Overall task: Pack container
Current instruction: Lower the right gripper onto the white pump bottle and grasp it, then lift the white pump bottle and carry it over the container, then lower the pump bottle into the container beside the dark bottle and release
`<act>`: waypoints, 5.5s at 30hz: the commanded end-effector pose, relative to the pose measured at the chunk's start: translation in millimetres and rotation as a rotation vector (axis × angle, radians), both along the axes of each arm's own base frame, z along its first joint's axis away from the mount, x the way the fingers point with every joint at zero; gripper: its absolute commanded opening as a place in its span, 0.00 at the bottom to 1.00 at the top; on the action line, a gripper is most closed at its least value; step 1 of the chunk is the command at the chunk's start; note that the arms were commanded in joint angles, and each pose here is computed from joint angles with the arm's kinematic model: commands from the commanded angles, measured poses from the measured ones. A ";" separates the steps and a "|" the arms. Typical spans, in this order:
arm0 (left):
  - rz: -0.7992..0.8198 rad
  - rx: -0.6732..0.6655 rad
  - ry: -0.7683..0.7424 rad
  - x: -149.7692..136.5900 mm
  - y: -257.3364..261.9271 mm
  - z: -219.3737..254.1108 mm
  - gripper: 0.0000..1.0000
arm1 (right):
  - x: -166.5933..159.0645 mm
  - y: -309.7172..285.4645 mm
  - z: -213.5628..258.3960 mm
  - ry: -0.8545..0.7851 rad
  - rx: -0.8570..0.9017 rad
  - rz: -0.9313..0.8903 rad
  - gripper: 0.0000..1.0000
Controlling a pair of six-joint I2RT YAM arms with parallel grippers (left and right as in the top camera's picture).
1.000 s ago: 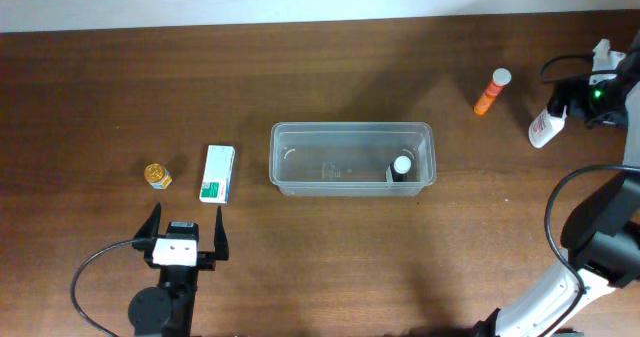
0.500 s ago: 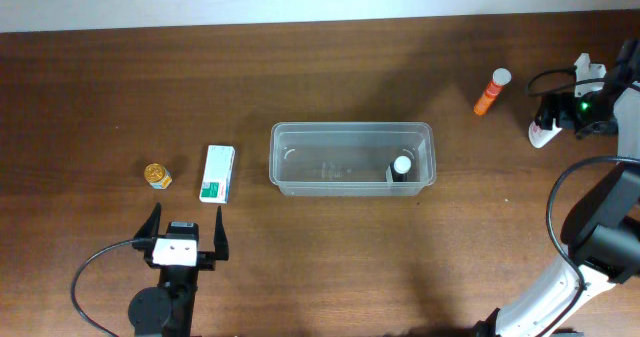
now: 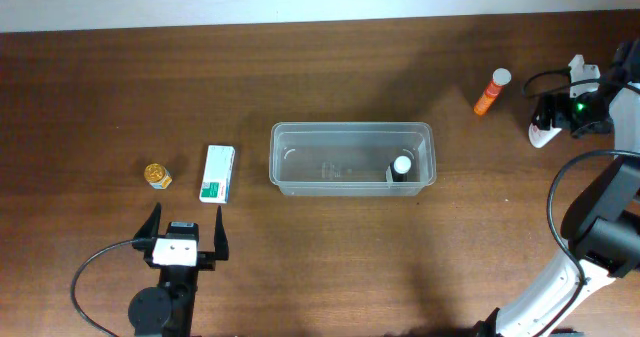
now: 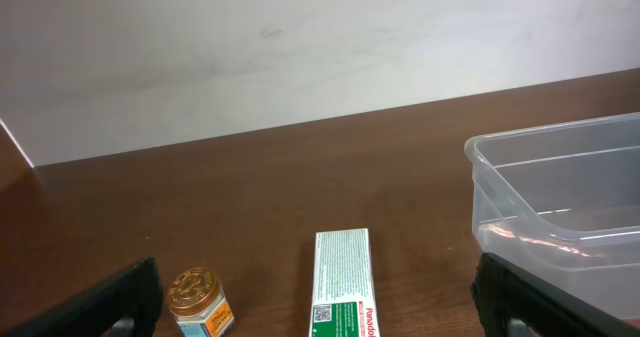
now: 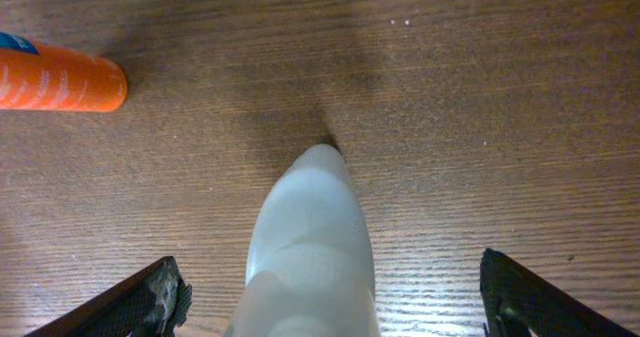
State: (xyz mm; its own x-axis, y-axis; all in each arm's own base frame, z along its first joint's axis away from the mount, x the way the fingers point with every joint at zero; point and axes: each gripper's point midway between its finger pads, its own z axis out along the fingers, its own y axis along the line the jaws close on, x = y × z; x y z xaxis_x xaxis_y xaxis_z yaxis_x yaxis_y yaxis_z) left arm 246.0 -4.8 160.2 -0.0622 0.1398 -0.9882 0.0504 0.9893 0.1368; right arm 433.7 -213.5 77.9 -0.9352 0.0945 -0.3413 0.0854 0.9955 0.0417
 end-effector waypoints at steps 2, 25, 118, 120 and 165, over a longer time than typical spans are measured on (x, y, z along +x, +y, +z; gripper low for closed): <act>-0.006 0.016 0.002 -0.2 -0.4 -2.0 0.99 | 2.8 7.2 -7.5 -0.007 0.034 0.024 0.83; -0.006 0.016 0.002 -0.2 -0.4 -2.0 0.99 | 5.1 9.1 -6.5 -0.020 0.046 0.027 0.49; -0.006 0.016 0.002 -0.2 -0.4 -2.0 0.99 | -30.2 369.2 125.3 0.105 0.198 0.366 0.27; -0.006 0.016 0.002 -0.2 -0.4 -2.0 0.99 | -32.4 371.8 112.3 0.127 0.184 0.356 0.27; -0.006 0.016 0.002 -0.2 -0.4 -2.0 0.99 | -37.9 375.0 23.7 0.188 0.155 0.291 0.32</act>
